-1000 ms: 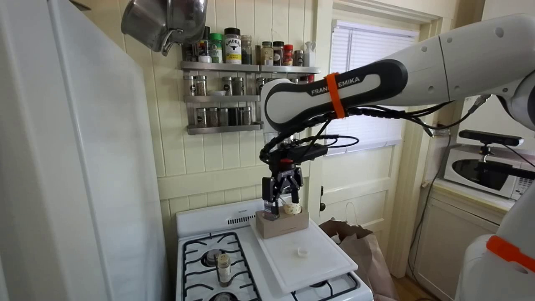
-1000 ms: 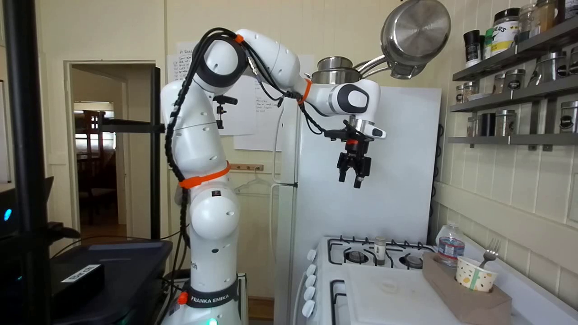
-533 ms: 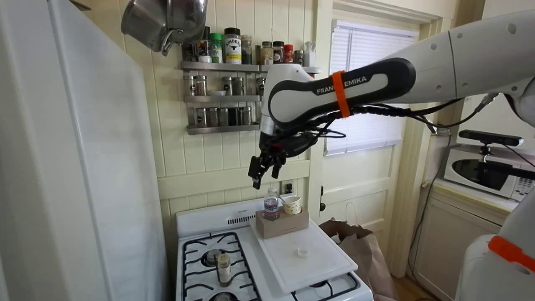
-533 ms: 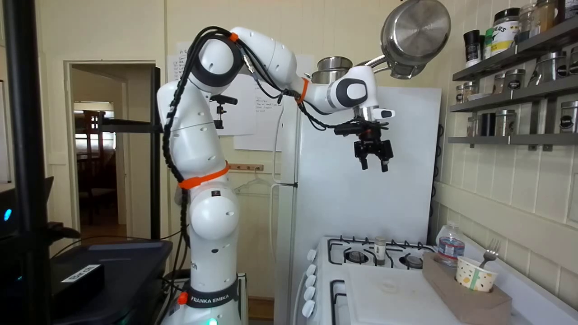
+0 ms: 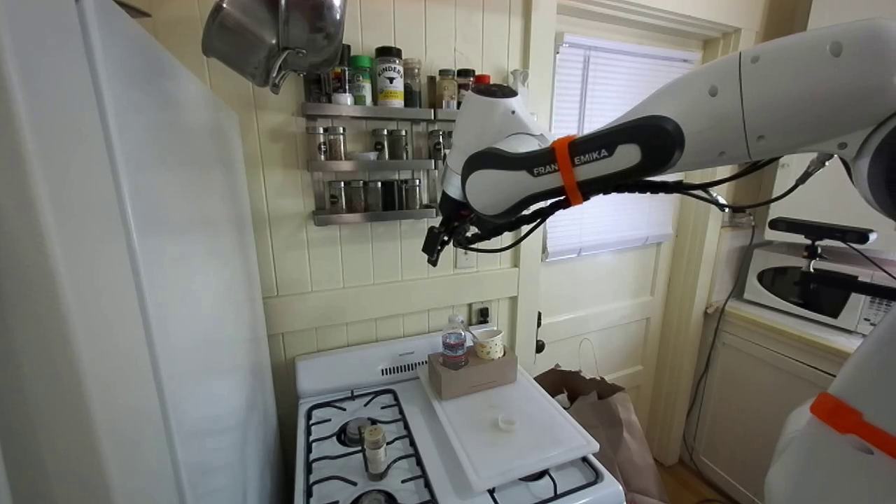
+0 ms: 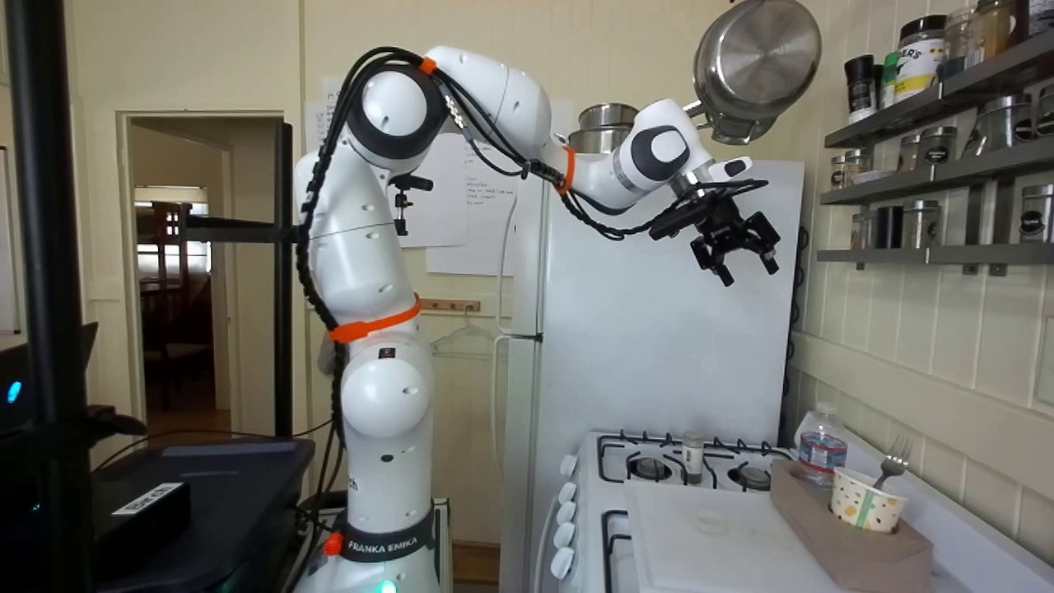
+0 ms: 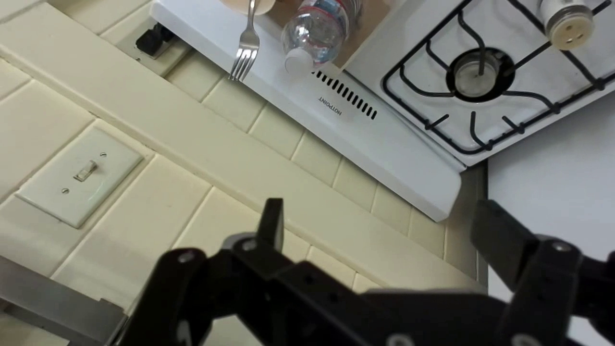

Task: Pick up the bottle from the shelf and put it on the kitchen board

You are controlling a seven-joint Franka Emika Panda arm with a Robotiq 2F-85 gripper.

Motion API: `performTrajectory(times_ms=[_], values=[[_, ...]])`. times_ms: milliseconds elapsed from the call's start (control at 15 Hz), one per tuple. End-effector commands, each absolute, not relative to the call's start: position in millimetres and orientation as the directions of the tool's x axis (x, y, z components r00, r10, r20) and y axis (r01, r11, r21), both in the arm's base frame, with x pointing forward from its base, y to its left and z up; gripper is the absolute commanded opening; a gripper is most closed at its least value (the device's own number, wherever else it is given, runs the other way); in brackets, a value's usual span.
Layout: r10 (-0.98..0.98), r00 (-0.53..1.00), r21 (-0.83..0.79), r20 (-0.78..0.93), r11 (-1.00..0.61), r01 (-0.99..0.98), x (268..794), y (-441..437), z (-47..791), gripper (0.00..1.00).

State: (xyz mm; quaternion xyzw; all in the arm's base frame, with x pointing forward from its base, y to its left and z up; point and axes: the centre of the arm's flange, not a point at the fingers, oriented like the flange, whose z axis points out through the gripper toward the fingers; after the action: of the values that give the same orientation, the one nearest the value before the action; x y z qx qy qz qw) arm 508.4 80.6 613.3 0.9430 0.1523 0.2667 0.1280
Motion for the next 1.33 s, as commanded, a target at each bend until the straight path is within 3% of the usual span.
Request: performTrajectory(times_ms=[0,267,467,1000,1267], values=[[0.358,0.811,0.323,0.464,-0.92,0.221,508.2,81.9,613.2,1.0],[0.364,0.808,0.324,0.464,-0.918,0.228,507.3,86.3,613.4,1.0],[0.343,0.716,0.402,0.608,-0.911,0.095,508.4,74.4,667.6,1.0],[0.013,0.539,0.177,0.842,-0.951,-0.254,531.8,29.7,704.9,1.0],[0.007,0.531,0.16,0.847,-0.957,-0.242,528.2,19.7,706.5,1.0]])
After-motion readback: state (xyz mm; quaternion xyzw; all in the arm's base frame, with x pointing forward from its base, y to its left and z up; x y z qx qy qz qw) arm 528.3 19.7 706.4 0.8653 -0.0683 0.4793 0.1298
